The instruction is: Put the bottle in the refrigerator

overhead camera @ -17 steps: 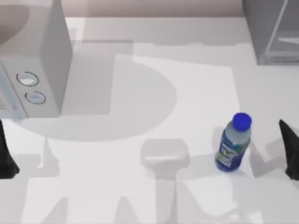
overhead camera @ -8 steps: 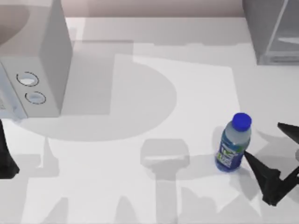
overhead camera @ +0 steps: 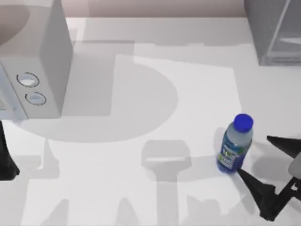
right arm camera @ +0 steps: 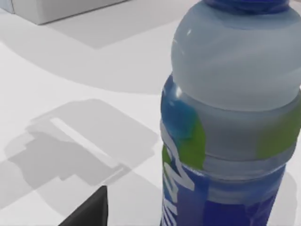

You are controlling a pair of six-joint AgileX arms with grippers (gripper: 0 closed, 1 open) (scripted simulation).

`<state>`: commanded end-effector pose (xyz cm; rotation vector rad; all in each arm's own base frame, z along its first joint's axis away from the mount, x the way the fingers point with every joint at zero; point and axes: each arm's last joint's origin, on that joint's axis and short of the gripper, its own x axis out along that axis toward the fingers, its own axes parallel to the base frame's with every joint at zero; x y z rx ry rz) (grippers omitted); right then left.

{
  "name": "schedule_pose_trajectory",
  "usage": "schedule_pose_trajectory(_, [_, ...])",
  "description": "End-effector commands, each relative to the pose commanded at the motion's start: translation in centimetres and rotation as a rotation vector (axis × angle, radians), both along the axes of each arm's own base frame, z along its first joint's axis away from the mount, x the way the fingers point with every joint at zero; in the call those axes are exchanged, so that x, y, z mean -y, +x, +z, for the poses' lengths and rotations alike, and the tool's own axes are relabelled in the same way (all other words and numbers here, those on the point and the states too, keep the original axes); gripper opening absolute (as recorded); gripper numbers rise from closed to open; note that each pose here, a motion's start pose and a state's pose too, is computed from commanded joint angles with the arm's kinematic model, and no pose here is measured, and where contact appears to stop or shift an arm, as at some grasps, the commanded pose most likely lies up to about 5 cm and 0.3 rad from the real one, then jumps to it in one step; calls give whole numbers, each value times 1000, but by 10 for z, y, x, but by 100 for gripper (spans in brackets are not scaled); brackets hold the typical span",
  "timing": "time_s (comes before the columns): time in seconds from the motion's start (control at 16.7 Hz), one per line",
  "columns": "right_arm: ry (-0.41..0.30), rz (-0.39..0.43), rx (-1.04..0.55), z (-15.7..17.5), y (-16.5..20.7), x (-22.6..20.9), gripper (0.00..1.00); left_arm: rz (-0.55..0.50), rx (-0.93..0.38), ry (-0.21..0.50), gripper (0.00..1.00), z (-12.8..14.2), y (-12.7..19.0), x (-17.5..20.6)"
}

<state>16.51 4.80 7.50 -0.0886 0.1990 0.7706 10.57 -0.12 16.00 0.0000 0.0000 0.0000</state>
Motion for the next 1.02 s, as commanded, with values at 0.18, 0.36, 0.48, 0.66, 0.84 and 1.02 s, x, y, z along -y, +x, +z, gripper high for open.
schedule_pose_trajectory(0.18, [0,0,0,0,0,0,100,0,0,0,100,0,0,0])
schedule_pose_trajectory(0.36, [0,-2,1,-1,5,-2,100,0,0,0,100,0,0,0])
schedule_pose_trajectory(0.48, [0,0,0,-4,15,-11,100,0,0,0,100,0,0,0])
schedule_pose_trajectory(0.66, [0,0,0,-9,32,-29,100,0,0,0,100,0,0,0])
schedule_pose_trajectory(0.84, [0,0,0,-13,42,-41,100,0,0,0,100,0,0,0])
schedule_pose_trajectory(1.02, [0,0,0,-13,42,-41,100,0,0,0,100,0,0,0])
